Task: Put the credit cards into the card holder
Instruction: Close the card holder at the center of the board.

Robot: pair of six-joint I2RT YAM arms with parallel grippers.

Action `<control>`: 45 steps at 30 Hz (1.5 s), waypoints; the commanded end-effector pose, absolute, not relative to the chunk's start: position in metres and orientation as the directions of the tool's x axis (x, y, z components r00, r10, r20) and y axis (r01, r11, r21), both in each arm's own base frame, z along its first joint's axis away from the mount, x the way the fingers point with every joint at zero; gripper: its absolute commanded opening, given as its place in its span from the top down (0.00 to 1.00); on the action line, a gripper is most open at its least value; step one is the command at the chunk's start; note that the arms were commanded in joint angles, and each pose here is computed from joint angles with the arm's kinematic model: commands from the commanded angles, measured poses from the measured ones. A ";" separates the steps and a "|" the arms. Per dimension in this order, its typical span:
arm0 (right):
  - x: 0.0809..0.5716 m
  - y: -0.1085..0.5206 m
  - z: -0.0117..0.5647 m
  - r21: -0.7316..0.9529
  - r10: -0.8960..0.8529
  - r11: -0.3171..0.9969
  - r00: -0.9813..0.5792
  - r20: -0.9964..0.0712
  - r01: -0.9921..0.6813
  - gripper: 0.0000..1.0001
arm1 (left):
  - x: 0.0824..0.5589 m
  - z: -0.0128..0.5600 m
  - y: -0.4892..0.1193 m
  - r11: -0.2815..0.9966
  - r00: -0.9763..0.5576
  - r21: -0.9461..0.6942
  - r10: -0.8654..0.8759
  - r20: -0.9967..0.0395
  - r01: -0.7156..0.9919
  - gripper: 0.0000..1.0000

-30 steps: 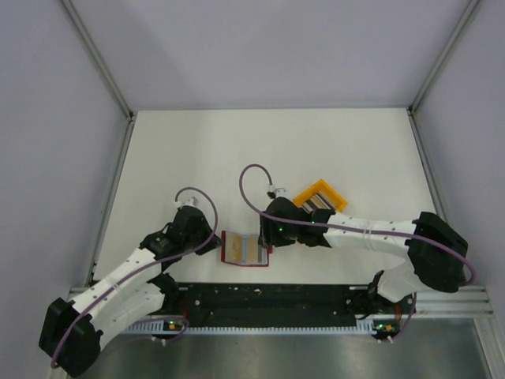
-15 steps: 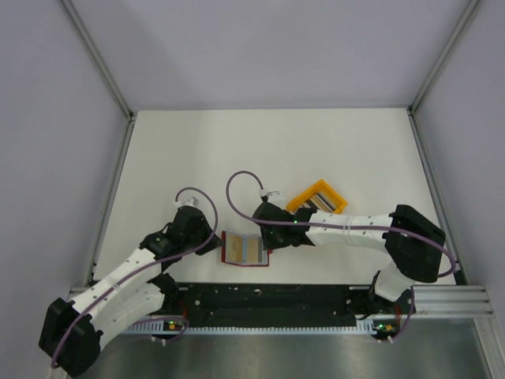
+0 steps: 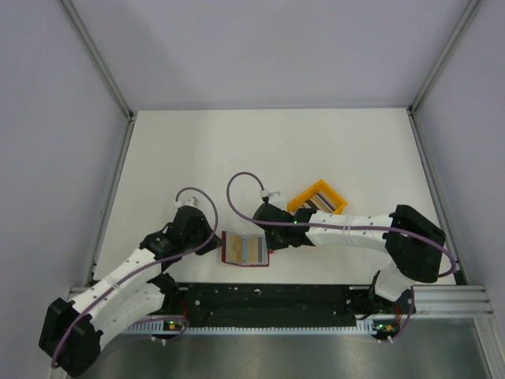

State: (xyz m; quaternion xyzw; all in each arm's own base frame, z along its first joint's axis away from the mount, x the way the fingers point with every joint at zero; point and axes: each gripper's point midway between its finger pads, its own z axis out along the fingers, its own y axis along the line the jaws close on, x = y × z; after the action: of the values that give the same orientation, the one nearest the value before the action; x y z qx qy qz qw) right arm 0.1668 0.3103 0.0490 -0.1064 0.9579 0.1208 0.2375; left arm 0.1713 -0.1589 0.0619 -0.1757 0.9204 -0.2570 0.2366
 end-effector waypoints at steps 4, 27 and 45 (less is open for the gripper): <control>0.170 0.317 0.074 0.219 -0.114 0.938 -0.838 -0.534 -0.267 1.00 | 0.183 0.089 -0.171 0.784 -0.814 -0.606 -0.437 -0.384 -0.135 1.00; 0.170 0.305 0.064 0.322 0.041 0.931 -0.827 -0.561 -0.172 1.00 | 0.171 0.110 -0.244 0.632 -0.931 -0.771 -0.229 -0.286 0.081 0.94; 0.169 0.302 0.058 0.327 0.067 0.934 -0.832 -0.550 -0.142 1.00 | 0.154 0.079 -0.268 0.642 -0.973 -0.761 -0.102 -0.207 0.095 0.73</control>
State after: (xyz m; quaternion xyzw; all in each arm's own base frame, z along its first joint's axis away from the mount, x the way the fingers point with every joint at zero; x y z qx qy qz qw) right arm 0.1661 0.2918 0.0443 -0.0283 0.9488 0.1570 0.2727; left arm 0.1496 -0.2579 0.0671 -0.0245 0.9106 -0.3994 0.1034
